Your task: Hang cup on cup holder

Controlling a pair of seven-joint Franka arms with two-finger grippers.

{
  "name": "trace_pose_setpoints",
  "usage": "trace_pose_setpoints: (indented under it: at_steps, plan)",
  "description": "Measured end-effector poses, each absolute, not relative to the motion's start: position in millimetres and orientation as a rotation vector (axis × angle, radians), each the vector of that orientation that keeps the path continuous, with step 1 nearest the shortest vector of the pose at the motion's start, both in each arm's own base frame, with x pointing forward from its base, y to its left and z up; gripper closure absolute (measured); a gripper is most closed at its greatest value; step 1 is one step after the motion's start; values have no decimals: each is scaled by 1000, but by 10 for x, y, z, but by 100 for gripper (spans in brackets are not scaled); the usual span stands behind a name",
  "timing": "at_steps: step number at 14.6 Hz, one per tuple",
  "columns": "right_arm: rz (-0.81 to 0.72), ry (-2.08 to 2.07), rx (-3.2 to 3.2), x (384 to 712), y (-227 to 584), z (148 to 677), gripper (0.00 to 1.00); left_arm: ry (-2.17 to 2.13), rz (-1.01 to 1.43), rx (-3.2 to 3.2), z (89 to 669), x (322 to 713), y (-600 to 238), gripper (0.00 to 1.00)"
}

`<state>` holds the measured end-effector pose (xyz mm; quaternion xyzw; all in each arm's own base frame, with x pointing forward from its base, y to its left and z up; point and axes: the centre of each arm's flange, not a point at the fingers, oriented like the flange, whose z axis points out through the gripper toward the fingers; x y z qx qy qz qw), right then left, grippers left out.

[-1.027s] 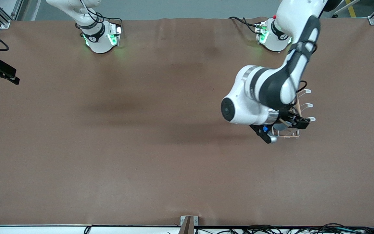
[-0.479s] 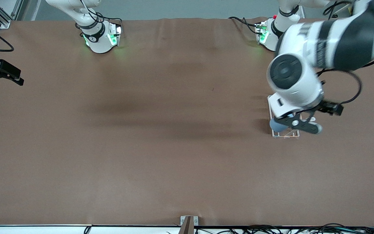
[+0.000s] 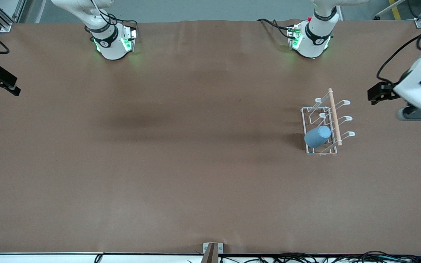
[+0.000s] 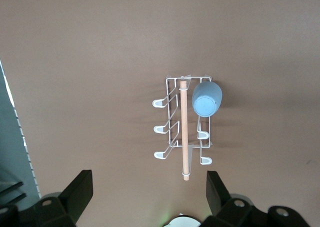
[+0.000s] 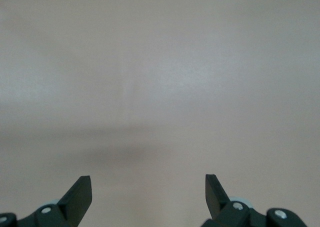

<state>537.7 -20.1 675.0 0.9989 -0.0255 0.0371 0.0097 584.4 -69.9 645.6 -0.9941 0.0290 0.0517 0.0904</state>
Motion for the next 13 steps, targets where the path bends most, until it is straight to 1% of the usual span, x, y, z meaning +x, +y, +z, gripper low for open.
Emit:
trace_pose_setpoints:
  at_steps: [5,8,13]
  plan:
    - [124,-76,3117,5477,-208,6657,0,72,95,-2968,6672,5721,-729,0]
    - [117,34,3113,5542,-228,6583,0,61,68,-2984,6793,5647,-697,0]
    - [109,108,3109,5544,-255,6573,0,38,72,-3075,6830,5604,-615,0]
